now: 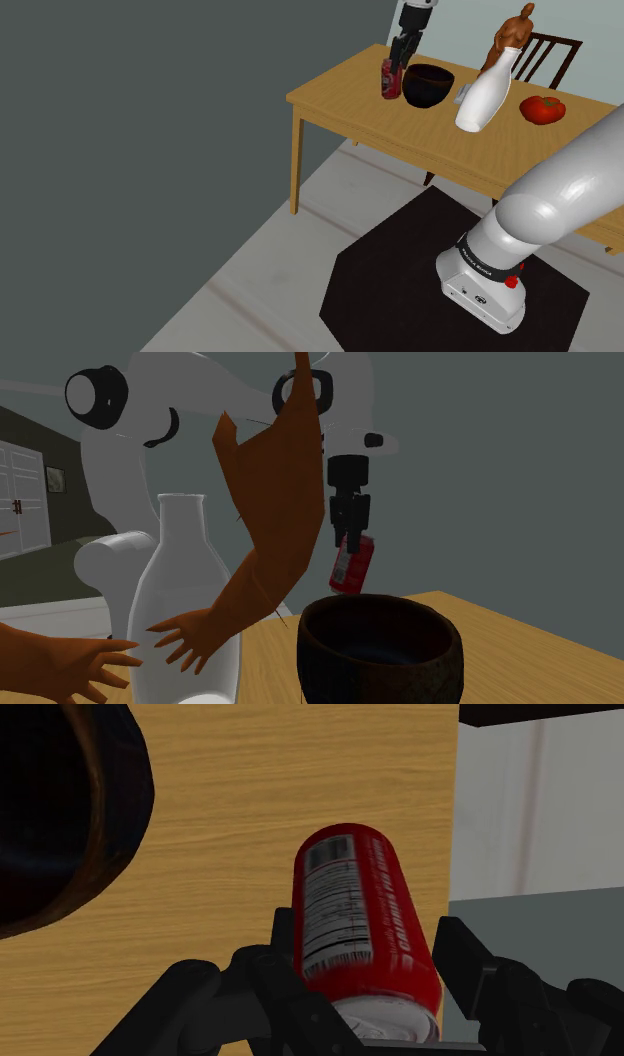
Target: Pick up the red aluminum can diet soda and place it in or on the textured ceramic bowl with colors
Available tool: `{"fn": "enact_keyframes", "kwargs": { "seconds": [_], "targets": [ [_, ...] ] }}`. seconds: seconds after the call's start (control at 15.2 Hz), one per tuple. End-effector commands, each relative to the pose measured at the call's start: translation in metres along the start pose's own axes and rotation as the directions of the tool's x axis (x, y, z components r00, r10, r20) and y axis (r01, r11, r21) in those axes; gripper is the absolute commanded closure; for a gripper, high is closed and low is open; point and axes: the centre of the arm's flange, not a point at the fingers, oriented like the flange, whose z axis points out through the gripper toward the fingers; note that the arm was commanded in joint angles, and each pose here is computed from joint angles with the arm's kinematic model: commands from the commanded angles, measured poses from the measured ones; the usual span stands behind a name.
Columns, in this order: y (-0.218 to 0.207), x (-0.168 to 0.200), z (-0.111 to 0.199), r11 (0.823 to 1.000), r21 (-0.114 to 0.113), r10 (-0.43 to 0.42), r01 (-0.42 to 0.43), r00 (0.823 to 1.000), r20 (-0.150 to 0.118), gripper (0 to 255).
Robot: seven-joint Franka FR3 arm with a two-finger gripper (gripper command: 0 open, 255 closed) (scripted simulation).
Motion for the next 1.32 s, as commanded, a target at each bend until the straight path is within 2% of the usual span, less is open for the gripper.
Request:
{"fn": "enact_keyframes", "kwargs": {
  "seconds": [0.0, 1.25],
  "targets": [
    [-0.001, -0.001, -0.011, 1.000, 0.000, 0.000, 0.000, 1.000, 0.000, 255],
    [-0.001, -0.001, -0.111, 1.000, 0.000, 0.000, 0.000, 1.000, 0.000, 255]
  ]
}}
